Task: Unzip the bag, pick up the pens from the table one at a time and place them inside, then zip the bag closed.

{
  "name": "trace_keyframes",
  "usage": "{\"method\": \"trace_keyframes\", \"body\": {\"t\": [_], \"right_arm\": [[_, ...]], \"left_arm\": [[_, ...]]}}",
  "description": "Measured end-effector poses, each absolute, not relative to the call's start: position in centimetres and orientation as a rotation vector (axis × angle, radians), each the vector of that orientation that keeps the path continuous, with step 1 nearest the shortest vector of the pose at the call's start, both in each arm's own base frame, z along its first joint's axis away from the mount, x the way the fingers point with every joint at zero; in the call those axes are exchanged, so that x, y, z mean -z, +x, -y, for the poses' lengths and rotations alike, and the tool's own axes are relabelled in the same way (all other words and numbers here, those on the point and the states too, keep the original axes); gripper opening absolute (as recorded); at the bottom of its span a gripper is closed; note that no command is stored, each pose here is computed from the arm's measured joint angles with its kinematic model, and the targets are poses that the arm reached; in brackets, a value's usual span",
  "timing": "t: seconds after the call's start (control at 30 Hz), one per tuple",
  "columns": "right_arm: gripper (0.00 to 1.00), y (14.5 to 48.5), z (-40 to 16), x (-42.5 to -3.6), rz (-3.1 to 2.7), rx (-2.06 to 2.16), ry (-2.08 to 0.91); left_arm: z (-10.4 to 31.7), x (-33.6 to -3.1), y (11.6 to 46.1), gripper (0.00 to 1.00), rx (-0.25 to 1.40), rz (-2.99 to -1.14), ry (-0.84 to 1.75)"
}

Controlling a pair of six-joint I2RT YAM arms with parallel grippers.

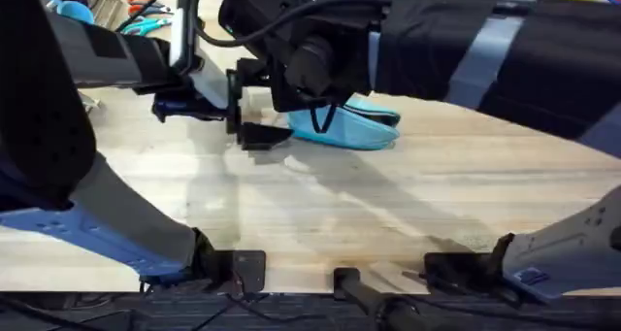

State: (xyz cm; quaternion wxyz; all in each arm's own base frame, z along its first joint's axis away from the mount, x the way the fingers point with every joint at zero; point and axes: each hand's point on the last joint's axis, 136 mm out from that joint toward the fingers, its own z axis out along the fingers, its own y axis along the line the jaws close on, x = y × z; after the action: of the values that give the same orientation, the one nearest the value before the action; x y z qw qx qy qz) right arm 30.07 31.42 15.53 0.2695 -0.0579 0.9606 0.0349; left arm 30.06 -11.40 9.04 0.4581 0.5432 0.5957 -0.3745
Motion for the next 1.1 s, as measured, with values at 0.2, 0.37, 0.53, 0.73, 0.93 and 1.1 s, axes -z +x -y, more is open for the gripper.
{"method": "trace_keyframes", "body": {"t": [0.2, 0.37, 0.53, 0.73, 0.93, 1.1], "right_arm": [[0.031, 30.1, -31.4, -15.5, -2.589, -0.094, -0.156], [0.031, 30.1, -31.4, -15.5, -2.589, -0.094, -0.156], [0.031, 30.1, -31.4, -15.5, -2.589, -0.094, -0.156], [0.031, 30.3, -31.3, -15.6, -2.586, -0.095, -0.150], [0.031, 30.7, -31.0, -15.6, -2.587, -0.091, -0.136], [0.031, 30.7, -30.5, -15.5, -2.601, -0.075, -0.132]], "left_arm": [[13.3, -9.7, 31.2, 0.993, 0.961, -1.436, 1.321], [13.8, -10.1, 31.5, 0.813, 1.001, -1.446, 1.283], [13.8, -10.3, 31.5, 0.481, 1.028, -1.464, 1.258], [14.0, -10.3, 31.4, 0.064, 1.049, -1.475, 1.248], [14.0, -10.3, 31.4, 0.045, 1.050, -1.477, 1.247], [14.0, -10.3, 31.4, 0.045, 1.049, -1.475, 1.248]]}}
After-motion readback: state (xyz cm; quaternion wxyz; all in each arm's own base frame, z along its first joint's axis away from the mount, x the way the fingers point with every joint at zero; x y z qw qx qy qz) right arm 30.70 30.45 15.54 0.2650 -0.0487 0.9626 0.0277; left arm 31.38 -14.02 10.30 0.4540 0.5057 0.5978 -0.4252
